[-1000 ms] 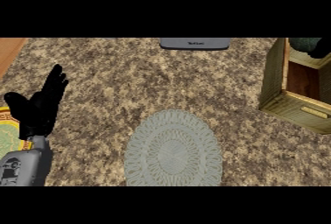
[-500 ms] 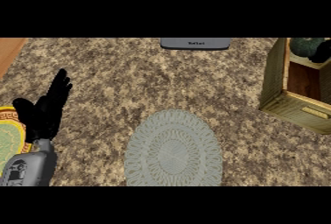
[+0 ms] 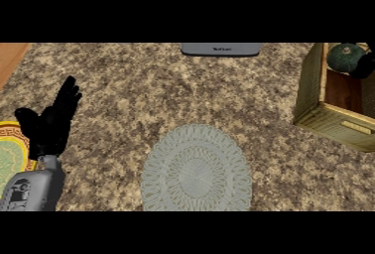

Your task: Pick the squash from the placemat and place it in the basket

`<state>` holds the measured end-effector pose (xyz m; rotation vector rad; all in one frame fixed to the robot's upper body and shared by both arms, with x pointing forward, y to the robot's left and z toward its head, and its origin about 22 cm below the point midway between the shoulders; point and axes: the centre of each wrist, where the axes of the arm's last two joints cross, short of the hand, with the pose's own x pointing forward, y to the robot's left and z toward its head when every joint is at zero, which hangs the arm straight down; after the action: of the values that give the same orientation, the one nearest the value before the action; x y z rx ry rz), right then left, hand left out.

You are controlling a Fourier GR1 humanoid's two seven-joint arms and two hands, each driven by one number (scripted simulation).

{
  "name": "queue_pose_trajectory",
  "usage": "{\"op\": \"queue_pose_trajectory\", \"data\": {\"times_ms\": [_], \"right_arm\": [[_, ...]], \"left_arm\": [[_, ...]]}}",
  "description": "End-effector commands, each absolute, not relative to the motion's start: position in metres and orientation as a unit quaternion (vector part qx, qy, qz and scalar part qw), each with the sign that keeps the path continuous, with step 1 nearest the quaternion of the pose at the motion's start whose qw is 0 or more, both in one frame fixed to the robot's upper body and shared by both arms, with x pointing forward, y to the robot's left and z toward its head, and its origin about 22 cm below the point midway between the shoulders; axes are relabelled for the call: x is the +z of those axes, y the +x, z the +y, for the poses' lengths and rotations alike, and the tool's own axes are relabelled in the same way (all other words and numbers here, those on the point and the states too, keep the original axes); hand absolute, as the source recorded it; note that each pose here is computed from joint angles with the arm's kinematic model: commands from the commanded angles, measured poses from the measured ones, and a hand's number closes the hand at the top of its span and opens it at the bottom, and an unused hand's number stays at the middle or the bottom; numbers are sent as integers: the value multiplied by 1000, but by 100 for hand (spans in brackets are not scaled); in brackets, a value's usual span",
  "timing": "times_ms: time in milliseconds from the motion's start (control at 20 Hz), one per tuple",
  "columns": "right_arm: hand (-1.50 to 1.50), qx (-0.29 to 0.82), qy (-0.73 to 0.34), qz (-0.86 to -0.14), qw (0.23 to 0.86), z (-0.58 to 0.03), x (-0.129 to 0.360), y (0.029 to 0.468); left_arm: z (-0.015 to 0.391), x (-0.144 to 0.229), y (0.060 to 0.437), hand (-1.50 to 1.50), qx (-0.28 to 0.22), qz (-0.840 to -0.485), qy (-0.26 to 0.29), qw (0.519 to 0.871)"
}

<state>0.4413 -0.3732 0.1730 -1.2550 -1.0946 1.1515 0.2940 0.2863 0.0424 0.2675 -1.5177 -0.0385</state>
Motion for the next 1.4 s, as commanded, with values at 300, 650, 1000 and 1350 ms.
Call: {"op": "queue_pose_trajectory", "data": {"times_ms": [300,650,1000,1350], "right_arm": [[150,458,-524,-397,598,-385,157,436],[-150,379,-514,-486,597,-385,157,435],[-150,231,-451,-590,629,-379,207,445],[-150,99,-432,-603,663,-445,237,412]], "left_arm": [[291,40,285,0,-21,-685,132,716],[290,62,293,0,-18,-690,126,713],[291,52,295,0,-17,-683,121,720],[293,43,287,0,-18,-681,135,720]]}}
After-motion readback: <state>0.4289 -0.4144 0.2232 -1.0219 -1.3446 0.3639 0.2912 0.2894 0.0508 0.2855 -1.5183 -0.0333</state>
